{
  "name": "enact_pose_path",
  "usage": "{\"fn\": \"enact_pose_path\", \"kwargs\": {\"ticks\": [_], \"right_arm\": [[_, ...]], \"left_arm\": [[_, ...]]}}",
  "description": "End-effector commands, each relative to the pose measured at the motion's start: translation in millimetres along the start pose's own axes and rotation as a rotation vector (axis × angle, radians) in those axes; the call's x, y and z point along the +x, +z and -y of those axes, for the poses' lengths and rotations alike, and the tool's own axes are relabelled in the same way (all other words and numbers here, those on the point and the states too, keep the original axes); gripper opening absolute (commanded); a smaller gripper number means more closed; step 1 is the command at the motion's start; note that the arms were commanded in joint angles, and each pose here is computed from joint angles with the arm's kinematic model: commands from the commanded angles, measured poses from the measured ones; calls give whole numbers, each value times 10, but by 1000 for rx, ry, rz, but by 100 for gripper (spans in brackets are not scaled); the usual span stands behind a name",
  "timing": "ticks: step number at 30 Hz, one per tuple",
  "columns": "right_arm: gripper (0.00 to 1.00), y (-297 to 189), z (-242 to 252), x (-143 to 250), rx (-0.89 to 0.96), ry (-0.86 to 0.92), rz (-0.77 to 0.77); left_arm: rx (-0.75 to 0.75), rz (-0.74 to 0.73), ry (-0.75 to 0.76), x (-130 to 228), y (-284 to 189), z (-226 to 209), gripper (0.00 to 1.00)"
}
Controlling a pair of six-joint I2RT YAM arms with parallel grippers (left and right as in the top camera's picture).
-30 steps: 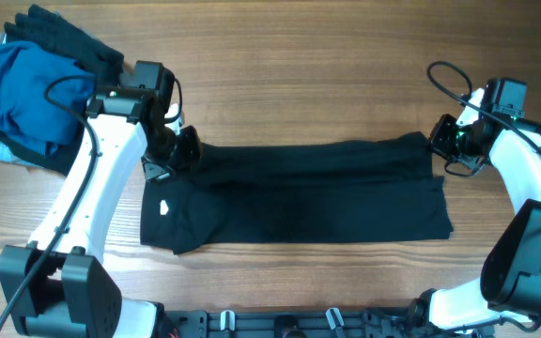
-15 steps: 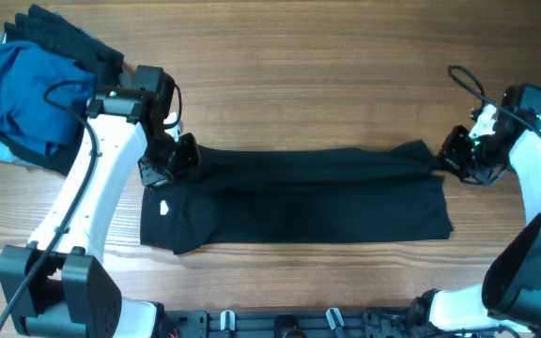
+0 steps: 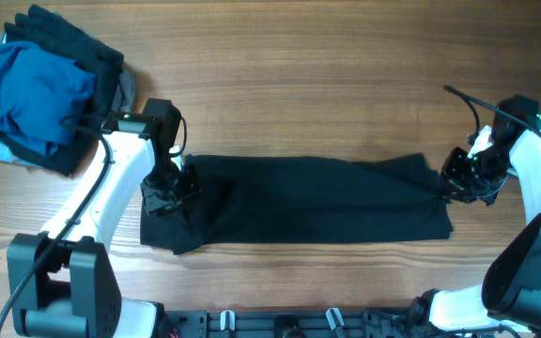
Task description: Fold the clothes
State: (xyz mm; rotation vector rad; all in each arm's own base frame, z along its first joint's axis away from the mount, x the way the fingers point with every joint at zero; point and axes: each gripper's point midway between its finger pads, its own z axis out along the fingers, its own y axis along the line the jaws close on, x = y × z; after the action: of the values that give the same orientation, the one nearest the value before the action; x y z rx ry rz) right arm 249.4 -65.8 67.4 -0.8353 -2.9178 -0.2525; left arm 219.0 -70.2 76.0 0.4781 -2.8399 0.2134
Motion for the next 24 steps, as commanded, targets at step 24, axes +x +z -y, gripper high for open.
{"fn": "enact_pose_path", "kwargs": {"ticks": [24], "right_arm": [[42,42,96,-14,40,-3,26]], "left_arm": [[109,164,34,-542,87,292,51]]}}
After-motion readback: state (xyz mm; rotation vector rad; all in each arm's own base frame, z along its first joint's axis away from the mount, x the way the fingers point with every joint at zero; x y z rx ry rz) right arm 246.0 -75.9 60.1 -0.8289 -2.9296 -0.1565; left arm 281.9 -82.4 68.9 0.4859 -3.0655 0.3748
